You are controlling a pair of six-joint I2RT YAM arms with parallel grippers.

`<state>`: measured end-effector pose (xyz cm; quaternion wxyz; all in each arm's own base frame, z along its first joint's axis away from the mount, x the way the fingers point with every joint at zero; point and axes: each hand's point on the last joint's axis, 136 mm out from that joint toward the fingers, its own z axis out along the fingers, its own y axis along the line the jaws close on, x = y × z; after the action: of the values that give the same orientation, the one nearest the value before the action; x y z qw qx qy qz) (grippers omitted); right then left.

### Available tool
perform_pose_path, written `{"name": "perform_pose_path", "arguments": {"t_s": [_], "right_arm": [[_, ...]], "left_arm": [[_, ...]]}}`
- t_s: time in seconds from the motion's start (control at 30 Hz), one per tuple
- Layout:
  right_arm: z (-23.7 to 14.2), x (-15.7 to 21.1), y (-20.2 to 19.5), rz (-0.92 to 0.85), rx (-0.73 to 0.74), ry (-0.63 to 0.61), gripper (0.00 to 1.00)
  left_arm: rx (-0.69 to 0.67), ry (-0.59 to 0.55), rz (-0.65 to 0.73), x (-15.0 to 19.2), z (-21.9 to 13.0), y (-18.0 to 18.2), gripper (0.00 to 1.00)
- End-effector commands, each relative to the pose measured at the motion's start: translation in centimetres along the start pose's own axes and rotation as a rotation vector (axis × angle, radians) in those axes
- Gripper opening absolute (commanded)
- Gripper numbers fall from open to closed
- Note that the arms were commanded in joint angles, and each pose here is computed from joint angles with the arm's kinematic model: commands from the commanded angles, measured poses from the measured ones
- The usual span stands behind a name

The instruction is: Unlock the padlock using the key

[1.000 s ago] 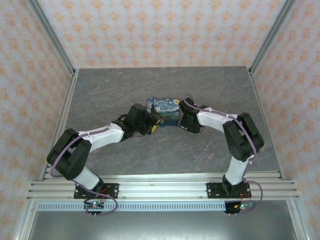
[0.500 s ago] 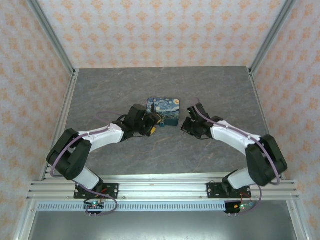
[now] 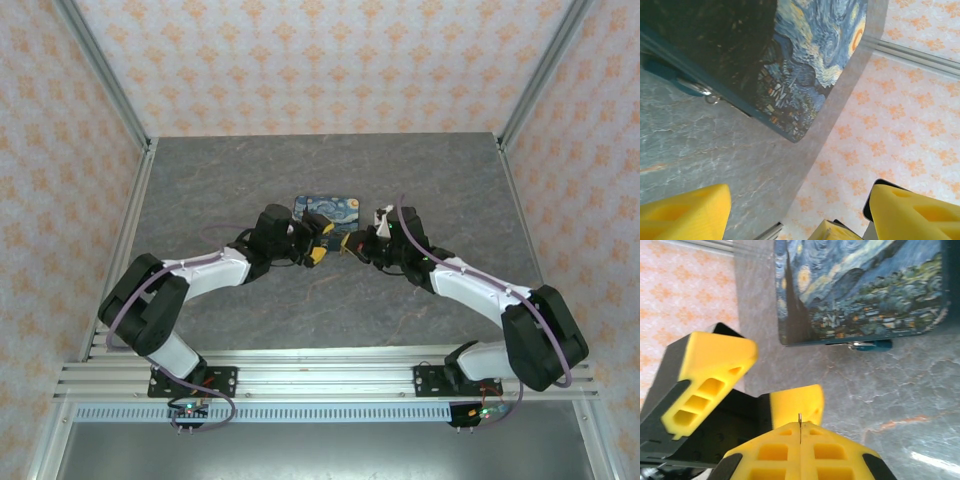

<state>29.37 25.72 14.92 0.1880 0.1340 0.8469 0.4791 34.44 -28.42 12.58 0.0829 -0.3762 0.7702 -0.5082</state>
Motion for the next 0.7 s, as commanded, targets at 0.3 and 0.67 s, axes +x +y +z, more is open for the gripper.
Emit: {"name": "perform_pose_path", "arguments": {"t_s": [0.3, 0.67], "right_arm": [[-0.7, -1.2, 0.7, 0.028, -0.042, -0.085, 0.0], [-0.7, -1.1, 1.5, 0.022, -0.079, -0.069, 0.0]], "left_arm": [[0.082, 0.061, -0.04, 2.1, 0.0, -1.3, 0.41], [0.099, 0.11, -0.037, 3.5, 1.3, -1.5, 0.69]]}}
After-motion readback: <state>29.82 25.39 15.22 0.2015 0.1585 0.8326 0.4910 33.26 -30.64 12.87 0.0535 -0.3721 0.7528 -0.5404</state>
